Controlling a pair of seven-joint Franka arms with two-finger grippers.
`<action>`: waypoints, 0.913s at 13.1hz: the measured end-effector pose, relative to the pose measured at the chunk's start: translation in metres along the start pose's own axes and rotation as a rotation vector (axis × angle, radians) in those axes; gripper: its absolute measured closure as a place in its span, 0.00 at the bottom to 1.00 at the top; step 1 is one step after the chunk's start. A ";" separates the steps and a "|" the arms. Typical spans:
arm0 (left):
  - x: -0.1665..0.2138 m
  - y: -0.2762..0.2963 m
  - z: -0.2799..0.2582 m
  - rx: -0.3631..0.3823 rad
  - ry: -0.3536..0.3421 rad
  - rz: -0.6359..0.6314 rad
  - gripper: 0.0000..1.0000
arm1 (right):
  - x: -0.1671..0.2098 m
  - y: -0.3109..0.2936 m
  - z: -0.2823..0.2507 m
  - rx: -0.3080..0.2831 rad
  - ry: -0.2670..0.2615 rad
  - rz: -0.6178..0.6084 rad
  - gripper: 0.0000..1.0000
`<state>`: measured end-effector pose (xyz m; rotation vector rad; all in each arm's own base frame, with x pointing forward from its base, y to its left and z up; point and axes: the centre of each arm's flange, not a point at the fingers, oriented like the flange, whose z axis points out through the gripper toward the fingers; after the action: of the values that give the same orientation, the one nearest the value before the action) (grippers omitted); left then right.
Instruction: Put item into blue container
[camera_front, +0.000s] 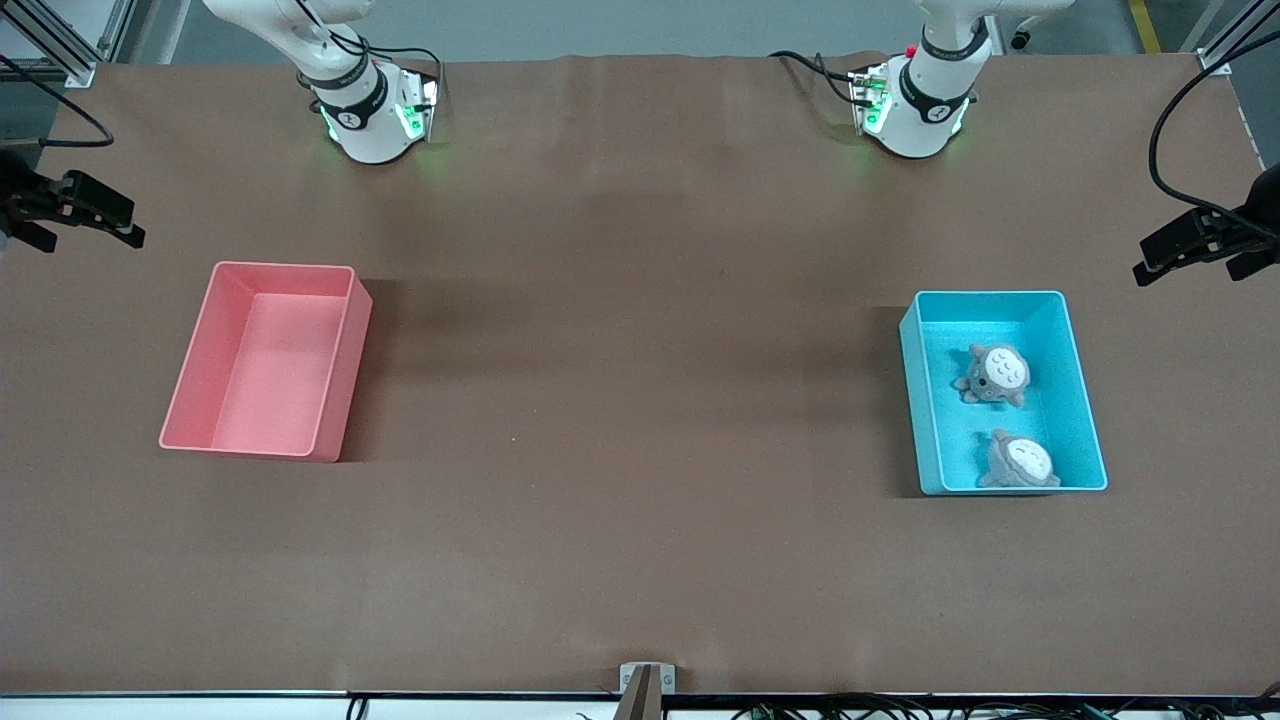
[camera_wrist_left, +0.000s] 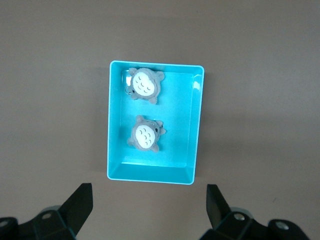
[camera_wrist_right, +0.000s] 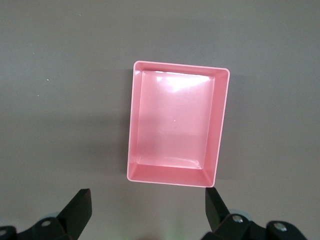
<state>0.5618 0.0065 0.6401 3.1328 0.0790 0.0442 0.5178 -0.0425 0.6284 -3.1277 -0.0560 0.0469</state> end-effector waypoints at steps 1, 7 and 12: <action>-0.001 -0.001 -0.003 -0.003 0.005 -0.003 0.00 | 0.000 0.000 0.000 0.000 0.000 0.000 0.00; -0.018 0.000 -0.026 -0.011 0.042 0.000 0.00 | 0.000 -0.001 0.000 0.000 0.000 -0.001 0.00; -0.018 0.008 -0.023 -0.011 0.036 0.012 0.00 | 0.000 -0.001 0.000 0.000 -0.001 -0.001 0.00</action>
<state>0.5433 -0.0021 0.6630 3.1221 0.0593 0.1012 0.5177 -0.0417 0.6283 -3.1277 -0.0581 0.0487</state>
